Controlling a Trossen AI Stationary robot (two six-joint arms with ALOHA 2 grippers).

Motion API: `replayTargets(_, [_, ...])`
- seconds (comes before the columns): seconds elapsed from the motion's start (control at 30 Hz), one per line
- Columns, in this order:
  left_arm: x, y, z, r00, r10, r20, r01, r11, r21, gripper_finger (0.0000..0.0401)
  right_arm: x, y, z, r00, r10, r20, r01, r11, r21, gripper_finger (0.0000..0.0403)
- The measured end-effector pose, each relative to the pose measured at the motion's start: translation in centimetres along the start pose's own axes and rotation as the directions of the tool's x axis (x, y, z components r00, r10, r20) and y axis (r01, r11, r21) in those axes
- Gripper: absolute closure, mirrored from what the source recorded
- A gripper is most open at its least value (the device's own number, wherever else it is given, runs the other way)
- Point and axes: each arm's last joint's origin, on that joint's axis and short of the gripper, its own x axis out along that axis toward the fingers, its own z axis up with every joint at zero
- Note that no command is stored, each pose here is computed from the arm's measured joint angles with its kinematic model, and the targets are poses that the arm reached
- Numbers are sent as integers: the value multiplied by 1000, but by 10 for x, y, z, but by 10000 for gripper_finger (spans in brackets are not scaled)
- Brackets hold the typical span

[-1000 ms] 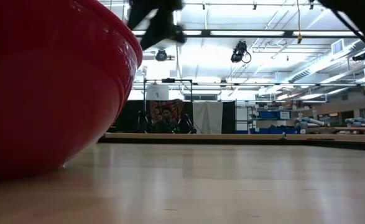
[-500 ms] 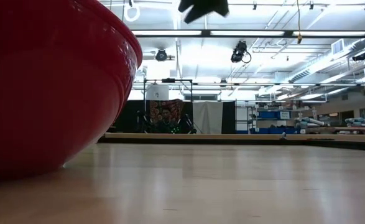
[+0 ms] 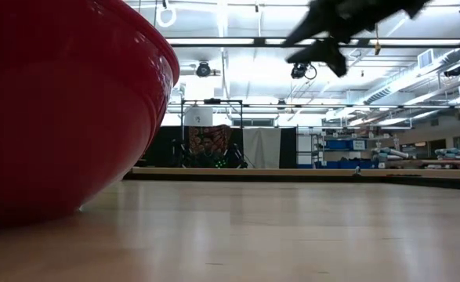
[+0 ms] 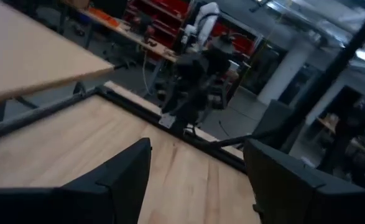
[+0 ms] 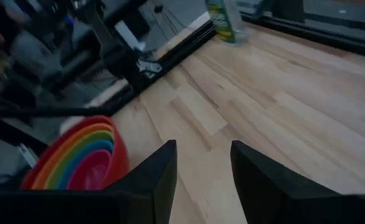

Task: Nest bowls inside each other
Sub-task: Return to Home Position

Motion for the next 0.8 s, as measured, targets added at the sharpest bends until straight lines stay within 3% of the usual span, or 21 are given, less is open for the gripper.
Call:
replayTargets(0.4, [-8,33,-52,973,69,222,-22,978,-210,145,-66,-59,-41,988,-20,156,-5,987,161,245])
replayTargets(0.8, [-10,54,-87,950,143,278,-53,951,-306,207,-80,-94,-87,979,-8,202,-52,956,287,246])
